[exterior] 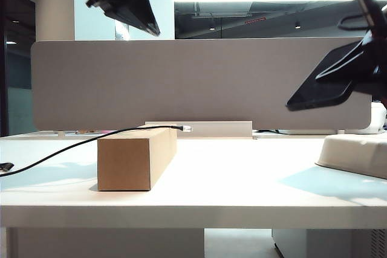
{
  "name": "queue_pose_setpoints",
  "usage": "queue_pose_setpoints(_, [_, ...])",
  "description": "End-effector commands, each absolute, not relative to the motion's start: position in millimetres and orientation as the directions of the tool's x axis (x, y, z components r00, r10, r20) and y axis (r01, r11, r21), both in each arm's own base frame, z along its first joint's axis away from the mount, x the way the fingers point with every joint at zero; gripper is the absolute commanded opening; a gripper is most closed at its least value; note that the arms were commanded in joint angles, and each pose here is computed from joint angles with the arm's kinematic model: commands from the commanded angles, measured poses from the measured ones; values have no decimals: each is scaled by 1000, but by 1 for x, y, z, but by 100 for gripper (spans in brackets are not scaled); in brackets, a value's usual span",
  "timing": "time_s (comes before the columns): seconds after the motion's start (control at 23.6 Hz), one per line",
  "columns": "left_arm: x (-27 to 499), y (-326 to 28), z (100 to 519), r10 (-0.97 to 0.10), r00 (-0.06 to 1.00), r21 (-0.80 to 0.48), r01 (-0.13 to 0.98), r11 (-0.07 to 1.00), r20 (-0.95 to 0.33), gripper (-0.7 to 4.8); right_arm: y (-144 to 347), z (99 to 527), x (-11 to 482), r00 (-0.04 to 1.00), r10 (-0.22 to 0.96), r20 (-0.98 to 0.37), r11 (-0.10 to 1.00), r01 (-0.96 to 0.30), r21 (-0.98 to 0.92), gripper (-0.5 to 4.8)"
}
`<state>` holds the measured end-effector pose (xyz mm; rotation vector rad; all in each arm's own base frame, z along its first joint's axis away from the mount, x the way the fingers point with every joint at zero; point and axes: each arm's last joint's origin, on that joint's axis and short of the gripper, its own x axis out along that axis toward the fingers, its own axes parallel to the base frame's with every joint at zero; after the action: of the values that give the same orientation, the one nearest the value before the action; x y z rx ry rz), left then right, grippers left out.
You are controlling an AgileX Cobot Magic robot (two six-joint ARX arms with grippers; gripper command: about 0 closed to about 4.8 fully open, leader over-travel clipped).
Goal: Pick up the charging cable and the phone, plug the charging cable into the charging port on the phone, and finally place them back on the table.
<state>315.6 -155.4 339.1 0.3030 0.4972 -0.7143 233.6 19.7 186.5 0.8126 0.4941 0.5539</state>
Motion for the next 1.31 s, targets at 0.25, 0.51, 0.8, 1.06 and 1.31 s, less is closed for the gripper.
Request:
queue_pose_setpoints(0.25, [359, -177, 327, -493, 576, 87, 703, 706, -652, -3, 20, 202, 224, 742, 646, -176, 600, -352, 719, -8])
queue_pose_setpoints(0.51, [397, -201, 302, -467, 490, 77, 745, 662, -736, 62, 20, 203, 217, 731, 650, -208, 618, -349, 705, -8])
queue_pose_setpoints(0.8, [418, -225, 280, -469, 456, 71, 770, 635, -756, 124, 20, 197, 215, 715, 650, -259, 632, -319, 706, -8])
queue_pose_setpoints(1.06, [423, -239, 265, -438, 422, 100, 801, 591, -793, 124, 20, 194, 214, 706, 650, -281, 642, -313, 700, -8])
queue_pose_setpoints(1.31, [425, -241, 251, -377, 420, 144, 803, 579, -825, 124, 20, 194, 214, 706, 650, -281, 642, -312, 700, -8])
